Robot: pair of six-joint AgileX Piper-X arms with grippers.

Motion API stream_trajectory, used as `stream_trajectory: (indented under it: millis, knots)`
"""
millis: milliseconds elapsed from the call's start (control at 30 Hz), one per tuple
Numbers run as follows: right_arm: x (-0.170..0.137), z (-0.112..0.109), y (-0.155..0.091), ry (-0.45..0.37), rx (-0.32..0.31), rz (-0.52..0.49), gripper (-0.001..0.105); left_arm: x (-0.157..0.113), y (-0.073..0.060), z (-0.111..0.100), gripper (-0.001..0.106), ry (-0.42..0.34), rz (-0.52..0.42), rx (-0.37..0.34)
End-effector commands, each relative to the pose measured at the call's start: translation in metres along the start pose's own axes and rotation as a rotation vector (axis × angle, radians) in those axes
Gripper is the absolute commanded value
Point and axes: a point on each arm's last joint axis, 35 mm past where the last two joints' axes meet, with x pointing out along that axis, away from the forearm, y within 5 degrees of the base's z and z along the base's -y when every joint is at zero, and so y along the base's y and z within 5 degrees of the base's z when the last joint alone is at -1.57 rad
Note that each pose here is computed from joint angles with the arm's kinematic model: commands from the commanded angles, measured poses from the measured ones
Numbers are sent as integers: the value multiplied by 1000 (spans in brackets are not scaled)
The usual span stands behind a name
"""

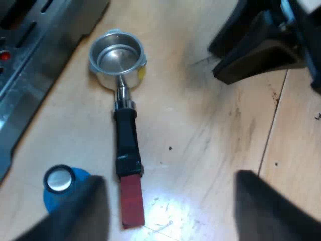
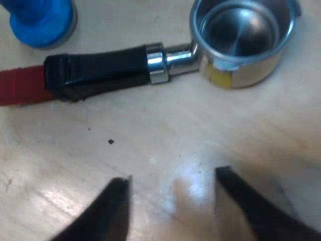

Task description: Put the handle in the coffee machine

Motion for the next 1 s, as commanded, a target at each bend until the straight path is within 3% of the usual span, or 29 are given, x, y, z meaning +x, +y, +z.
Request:
stream_trajectory:
  millis: [33, 133, 233, 367, 500, 600, 667, 733, 967, 1000]
  knots:
    - [-18, 18, -2, -17, -103, -51, 61, -2, 0, 2, 40, -15, 15, 24]
    - [-23, 30, -7, -26, -105, -65, 59, -2, 0, 2, 42, -15, 15, 24]
    - [-26, 44, -17, -37, -68, -90, 59, -2, 0, 2, 51, -15, 15, 24]
    - [-29, 63, -34, -47, -81, -81, 60, -2, 0, 1, 64, -12, 14, 22]
    - [-31, 74, -48, -58, -67, -93, 60, -2, -1, 1, 65, -9, 13, 20]
    - [-30, 77, -59, -56, -44, -114, 72, -2, -1, 1, 65, -10, 13, 20]
    - [-27, 78, -65, -37, -62, -77, 85, -2, -1, 1, 65, -10, 11, 20]
    - [-24, 79, -67, -19, -63, -36, 90, -2, -1, 1, 65, -13, 3, 21]
    - [-5, 80, -67, 31, -105, 31, 90, -2, -1, 1, 65, -17, -9, 21]
    - [10, 81, -65, 45, -109, 29, 90, -2, -1, 1, 65, -17, -9, 21]
